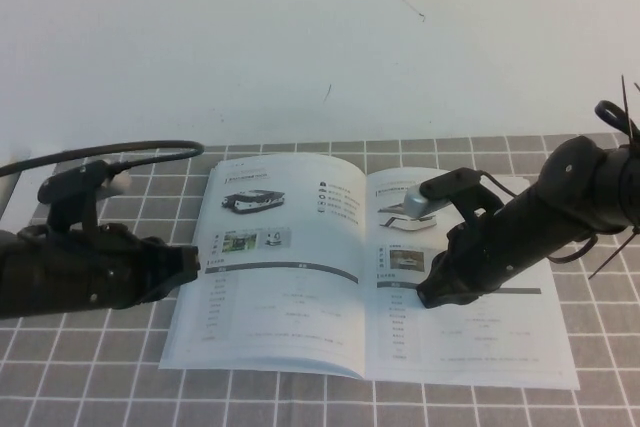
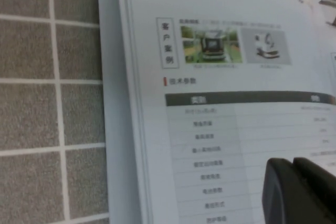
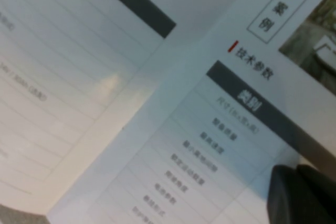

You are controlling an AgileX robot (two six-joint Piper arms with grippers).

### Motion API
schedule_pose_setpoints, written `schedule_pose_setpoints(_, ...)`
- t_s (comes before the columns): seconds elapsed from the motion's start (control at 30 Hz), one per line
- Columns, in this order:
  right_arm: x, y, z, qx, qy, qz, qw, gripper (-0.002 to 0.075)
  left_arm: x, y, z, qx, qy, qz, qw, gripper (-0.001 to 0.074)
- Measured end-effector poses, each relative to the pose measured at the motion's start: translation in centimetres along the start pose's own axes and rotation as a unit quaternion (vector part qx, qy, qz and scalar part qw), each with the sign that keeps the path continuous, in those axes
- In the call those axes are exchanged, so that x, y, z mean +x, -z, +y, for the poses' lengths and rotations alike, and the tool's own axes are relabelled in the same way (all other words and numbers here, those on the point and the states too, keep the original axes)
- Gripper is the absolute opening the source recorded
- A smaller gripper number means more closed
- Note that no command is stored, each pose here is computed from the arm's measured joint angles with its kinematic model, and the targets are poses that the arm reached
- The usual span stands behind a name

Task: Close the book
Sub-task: 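Close the open booklet and leave it lying on the table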

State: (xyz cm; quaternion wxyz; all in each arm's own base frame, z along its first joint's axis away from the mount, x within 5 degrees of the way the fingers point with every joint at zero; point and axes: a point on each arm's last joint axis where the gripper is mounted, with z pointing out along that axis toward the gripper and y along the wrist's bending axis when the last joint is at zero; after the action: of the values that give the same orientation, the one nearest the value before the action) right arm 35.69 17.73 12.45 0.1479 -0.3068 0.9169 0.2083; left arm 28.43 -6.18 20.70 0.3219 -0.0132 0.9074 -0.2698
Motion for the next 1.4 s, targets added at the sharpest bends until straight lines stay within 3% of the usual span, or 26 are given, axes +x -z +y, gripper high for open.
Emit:
schedule_pose_setpoints(0.37,0.1,0.0,-0.1,0.019,0.039,0.022,0.999,-0.0003,-1.4,-4.6,3.4,-0.04,0.026,0.026,0.999,0.0023)
schedule_pose_setpoints(0.47,0.1,0.0,-0.1,0.026,0.048,0.027,0.998,-0.0003,-2.1,-5.0,4.2,-0.045,0.029,0.024,0.998,0.011)
schedule_pose_setpoints(0.63,0.1,0.0,-0.2,0.03,0.057,0.032,0.997,-0.0003,-2.9,-5.9,4.8,-0.025,0.037,0.033,0.998,0.0325)
schedule_pose_setpoints(0.77,0.1,0.0,-0.2,0.031,0.058,0.033,0.997,-0.0003,-2.9,-7.6,5.4,-0.004,0.047,0.057,0.997,0.0412)
schedule_pose_setpoints(1.0,0.1,0.1,-0.2,0.032,0.056,0.034,0.997,-0.0003,-3.8,-9.8,5.9,0.033,0.065,0.079,0.994,0.0436)
schedule_pose_setpoints(1.4,0.1,0.1,-0.2,0.033,0.059,0.036,0.997,-0.0003,-4.0,-10.1,5.9,0.04,0.066,0.082,0.994,0.0437)
